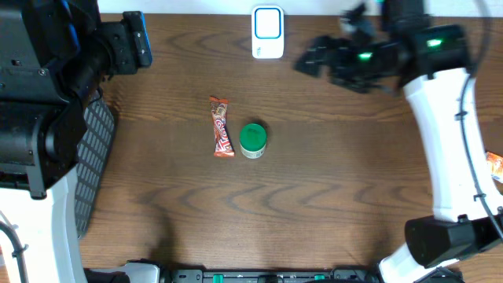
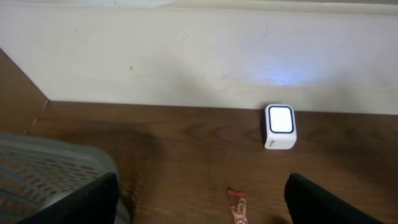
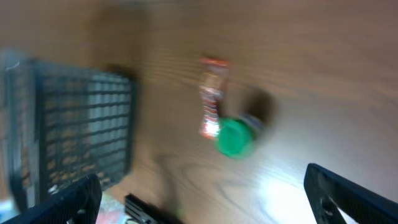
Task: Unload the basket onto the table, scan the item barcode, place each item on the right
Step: 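Reach the right gripper to the green-lidded jar and grasp it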
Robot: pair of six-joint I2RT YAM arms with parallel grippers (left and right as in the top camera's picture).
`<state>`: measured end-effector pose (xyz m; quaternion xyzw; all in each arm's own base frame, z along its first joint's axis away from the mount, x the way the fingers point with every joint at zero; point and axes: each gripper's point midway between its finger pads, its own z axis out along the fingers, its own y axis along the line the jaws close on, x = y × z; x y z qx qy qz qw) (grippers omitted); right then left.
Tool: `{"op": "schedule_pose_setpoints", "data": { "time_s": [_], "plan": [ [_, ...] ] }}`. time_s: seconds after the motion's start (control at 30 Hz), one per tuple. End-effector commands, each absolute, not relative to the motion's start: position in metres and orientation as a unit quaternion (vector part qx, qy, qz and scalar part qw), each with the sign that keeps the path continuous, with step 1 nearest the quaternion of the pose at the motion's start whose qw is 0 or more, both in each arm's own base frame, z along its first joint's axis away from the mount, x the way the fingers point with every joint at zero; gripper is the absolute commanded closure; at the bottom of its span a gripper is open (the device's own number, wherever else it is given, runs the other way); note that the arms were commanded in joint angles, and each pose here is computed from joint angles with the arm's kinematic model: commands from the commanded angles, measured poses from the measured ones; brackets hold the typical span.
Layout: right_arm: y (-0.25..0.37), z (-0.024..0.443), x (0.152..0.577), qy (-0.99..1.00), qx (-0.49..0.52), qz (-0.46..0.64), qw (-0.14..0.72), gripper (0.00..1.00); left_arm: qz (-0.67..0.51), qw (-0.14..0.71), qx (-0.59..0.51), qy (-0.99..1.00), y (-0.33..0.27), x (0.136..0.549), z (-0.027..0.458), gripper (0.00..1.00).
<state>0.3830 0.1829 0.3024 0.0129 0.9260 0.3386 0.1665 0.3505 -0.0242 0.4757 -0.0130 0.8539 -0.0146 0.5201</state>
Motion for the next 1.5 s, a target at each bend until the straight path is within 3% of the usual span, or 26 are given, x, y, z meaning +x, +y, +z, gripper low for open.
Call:
{"op": "schedule_pose_setpoints", "data": {
  "time_s": [0.0, 0.33, 0.6, 0.73, 0.83, 1.0, 1.07, 1.23, 1.47],
  "plan": [
    [0.243, 0.324, 0.367, 0.896, -0.062, 0.406, 0.167, 0.01, -0.005, 0.521, -0.013, 0.853, -0.02, 0.349, 0.476, 0.15],
    [0.281, 0.334, 0.355, 0.882, -0.107, 0.421, 0.182, 0.01, -0.005, 0.521, -0.013, 0.853, -0.02, 0.349, 0.476, 0.15],
    [0.257, 0.292, 0.379, 0.935, -0.064, 0.256, 0.238, 0.01, -0.004, 0.521, -0.013, 0.853, -0.02, 0.349, 0.476, 0.15],
    [0.274, 0.263, 0.381, 0.944, -0.08, 0.246, 0.207, 0.01, -0.004, 0.521, -0.013, 0.853, -0.02, 0.349, 0.476, 0.15],
    [0.292, 0.217, 0.384, 0.947, -0.16, 0.215, 0.177, 0.01, -0.005, 0.521, -0.013, 0.853, -0.02, 0.349, 0.476, 0.15],
    [0.298, 0.157, 0.376, 0.96, -0.184, 0.185, 0.1, 0.01, -0.004, 0.521, -0.013, 0.853, -0.02, 0.349, 0.476, 0.15],
    [0.301, 0.124, 0.372, 0.95, -0.254, 0.164, 0.075, 0.01, -0.005, 0.521, -0.013, 0.853, -0.02, 0.349, 0.476, 0.15],
    [0.286, 0.085, 0.372, 0.948, -0.295, 0.111, 0.04, 0.01, -0.004, 0.521, -0.013, 0.853, -0.02, 0.349, 0.476, 0.15],
    [0.282, 0.064, 0.353, 0.934, -0.344, 0.095, -0.008, 0.01, -0.004, 0.521, -0.013, 0.853, -0.02, 0.349, 0.476, 0.15]
  ]
}}
